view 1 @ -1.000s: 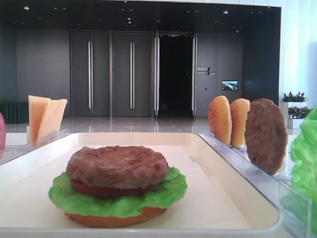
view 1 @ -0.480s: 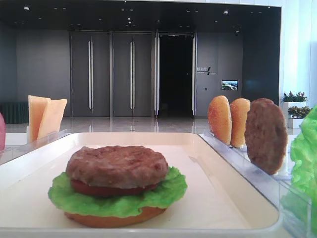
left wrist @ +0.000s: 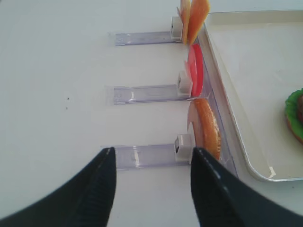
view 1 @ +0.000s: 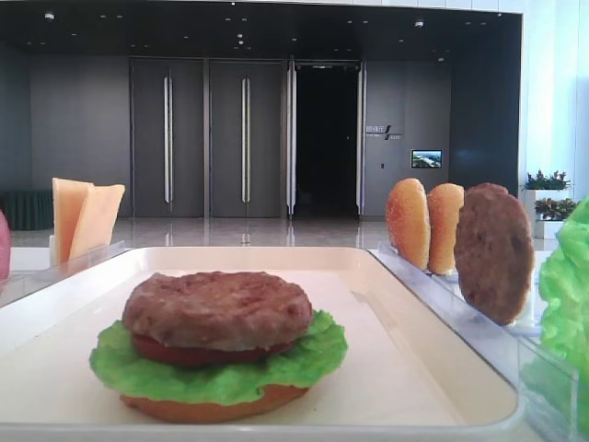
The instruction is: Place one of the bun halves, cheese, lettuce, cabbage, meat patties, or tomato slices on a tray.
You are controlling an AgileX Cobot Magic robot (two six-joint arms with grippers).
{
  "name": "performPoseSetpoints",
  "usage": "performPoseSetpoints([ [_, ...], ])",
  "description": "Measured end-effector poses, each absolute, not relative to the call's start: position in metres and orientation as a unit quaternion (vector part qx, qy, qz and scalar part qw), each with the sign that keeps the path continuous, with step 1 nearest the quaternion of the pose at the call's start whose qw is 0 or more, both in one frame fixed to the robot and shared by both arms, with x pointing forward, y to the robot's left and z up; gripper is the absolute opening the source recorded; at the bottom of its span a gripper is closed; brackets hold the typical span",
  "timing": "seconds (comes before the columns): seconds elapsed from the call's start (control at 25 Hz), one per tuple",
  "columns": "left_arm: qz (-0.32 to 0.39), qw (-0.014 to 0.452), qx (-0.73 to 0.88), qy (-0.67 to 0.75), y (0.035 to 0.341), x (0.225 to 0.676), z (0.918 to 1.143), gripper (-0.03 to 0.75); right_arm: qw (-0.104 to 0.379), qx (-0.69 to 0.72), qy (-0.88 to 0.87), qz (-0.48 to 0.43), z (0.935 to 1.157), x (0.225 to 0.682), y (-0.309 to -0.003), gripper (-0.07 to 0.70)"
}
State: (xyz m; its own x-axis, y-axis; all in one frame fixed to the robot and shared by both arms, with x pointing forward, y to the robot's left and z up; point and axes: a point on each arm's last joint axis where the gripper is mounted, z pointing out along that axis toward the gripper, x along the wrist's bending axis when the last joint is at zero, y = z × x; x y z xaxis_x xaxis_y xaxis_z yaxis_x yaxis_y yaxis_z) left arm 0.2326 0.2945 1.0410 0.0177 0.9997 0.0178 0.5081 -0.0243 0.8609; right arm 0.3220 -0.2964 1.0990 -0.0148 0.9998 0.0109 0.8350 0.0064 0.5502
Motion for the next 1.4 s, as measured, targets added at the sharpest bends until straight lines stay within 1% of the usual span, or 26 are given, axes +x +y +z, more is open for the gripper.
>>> performPoseSetpoints([
  [0.24, 0.353, 0.348, 0.623, 0.605, 0.295, 0.233, 1.041, 0.391, 0.285, 0.641, 0.653, 0.286, 1.086, 0.255, -0.299, 0.368],
  [0.32, 0.353, 0.348, 0.623, 0.605, 0.295, 0.233, 1.041, 0.391, 0.306, 0.629, 0.646, 0.305, 1.081, 0.241, -0.299, 0.368],
  [0.44, 0.353, 0.348, 0.623, 0.605, 0.295, 0.233, 1.041, 0.391, 0.326, 0.619, 0.637, 0.324, 1.073, 0.228, -0.299, 0.368],
  [0.56, 0.353, 0.348, 0.623, 0.606, 0.295, 0.233, 1.041, 0.391, 0.334, 0.614, 0.635, 0.33, 1.063, 0.223, -0.3, 0.368],
  [0.68, 0.353, 0.348, 0.623, 0.606, 0.295, 0.233, 1.041, 0.391, 0.327, 0.615, 0.642, 0.32, 1.05, 0.225, -0.299, 0.368],
  [1.0, 0.353, 0.348, 0.623, 0.606, 0.295, 0.233, 1.041, 0.391, 0.339, 0.592, 0.645, 0.345, 1.045, 0.229, -0.299, 0.368],
  [1.4, 0.353, 0.348, 0.623, 0.606, 0.295, 0.233, 1.041, 0.391, 0.343, 0.59, 0.643, 0.348, 1.045, 0.229, -0.299, 0.368],
])
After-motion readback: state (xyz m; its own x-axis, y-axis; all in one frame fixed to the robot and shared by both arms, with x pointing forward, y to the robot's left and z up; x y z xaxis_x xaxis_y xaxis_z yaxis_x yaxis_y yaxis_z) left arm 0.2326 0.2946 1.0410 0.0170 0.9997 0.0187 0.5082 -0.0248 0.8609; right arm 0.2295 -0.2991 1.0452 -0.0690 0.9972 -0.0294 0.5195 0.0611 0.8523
